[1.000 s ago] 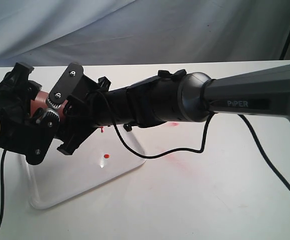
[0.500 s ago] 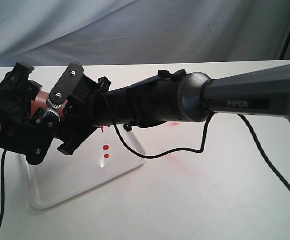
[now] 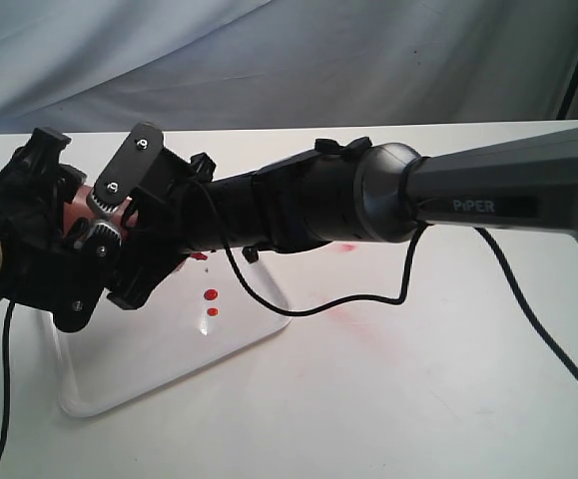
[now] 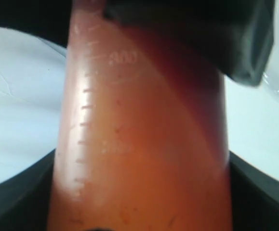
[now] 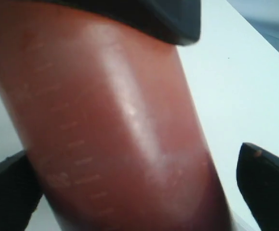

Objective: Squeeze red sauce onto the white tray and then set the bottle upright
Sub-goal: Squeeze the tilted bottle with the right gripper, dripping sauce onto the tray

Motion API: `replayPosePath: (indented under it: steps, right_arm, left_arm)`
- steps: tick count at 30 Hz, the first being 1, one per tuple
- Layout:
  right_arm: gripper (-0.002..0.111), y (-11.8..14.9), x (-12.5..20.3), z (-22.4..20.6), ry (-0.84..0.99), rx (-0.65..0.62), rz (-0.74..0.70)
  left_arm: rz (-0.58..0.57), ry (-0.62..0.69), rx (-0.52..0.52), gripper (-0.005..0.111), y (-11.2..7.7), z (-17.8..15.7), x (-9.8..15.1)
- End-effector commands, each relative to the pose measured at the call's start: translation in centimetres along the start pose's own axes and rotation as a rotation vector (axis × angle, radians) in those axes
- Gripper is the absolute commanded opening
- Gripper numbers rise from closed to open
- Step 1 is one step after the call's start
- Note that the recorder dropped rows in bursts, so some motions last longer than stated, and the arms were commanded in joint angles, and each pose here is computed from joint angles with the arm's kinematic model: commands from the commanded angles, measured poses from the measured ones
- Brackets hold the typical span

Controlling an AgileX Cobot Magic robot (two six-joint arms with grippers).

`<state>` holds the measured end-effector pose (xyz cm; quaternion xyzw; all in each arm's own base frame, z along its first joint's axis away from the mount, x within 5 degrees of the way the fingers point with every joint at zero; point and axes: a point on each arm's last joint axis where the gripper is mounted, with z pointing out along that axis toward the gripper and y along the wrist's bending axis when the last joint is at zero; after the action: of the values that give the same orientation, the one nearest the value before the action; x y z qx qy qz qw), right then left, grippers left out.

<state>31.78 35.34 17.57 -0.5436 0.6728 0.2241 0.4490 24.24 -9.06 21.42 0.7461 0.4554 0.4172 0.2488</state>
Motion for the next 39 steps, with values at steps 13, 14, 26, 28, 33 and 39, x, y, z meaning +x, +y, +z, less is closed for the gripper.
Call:
replayPosePath:
  steps: [13, 14, 26, 28, 33, 39]
  right_arm:
    - [0.104, 0.19, -0.33, 0.05, 0.013, 0.022, 0.014]
    - [0.104, 0.19, -0.33, 0.05, 0.013, 0.022, 0.031]
    - [0.104, -0.03, -0.57, -0.25, 0.015, 0.045, 0.087]
    - [0.104, -0.03, -0.57, -0.25, 0.015, 0.045, 0.087]
    - [0.104, 0.09, -0.56, -0.19, 0.01, 0.032, 0.087]
    - [0.105, 0.15, -0.58, -0.18, 0.008, 0.025, 0.082]
  left_arm:
    - [-0.028, 0.007, -0.02, 0.0, 0.46, -0.32, 0.15]
    - [-0.028, 0.007, -0.02, 0.0, 0.46, -0.32, 0.15]
    - [-0.028, 0.007, -0.02, 0.0, 0.46, -0.32, 0.15]
    - [-0.028, 0.007, -0.02, 0.0, 0.46, -0.32, 0.15]
    - [-0.028, 0.007, -0.02, 0.0, 0.46, -0.32, 0.15]
    - [-0.028, 0.007, -0.02, 0.0, 0.46, -0.32, 0.15]
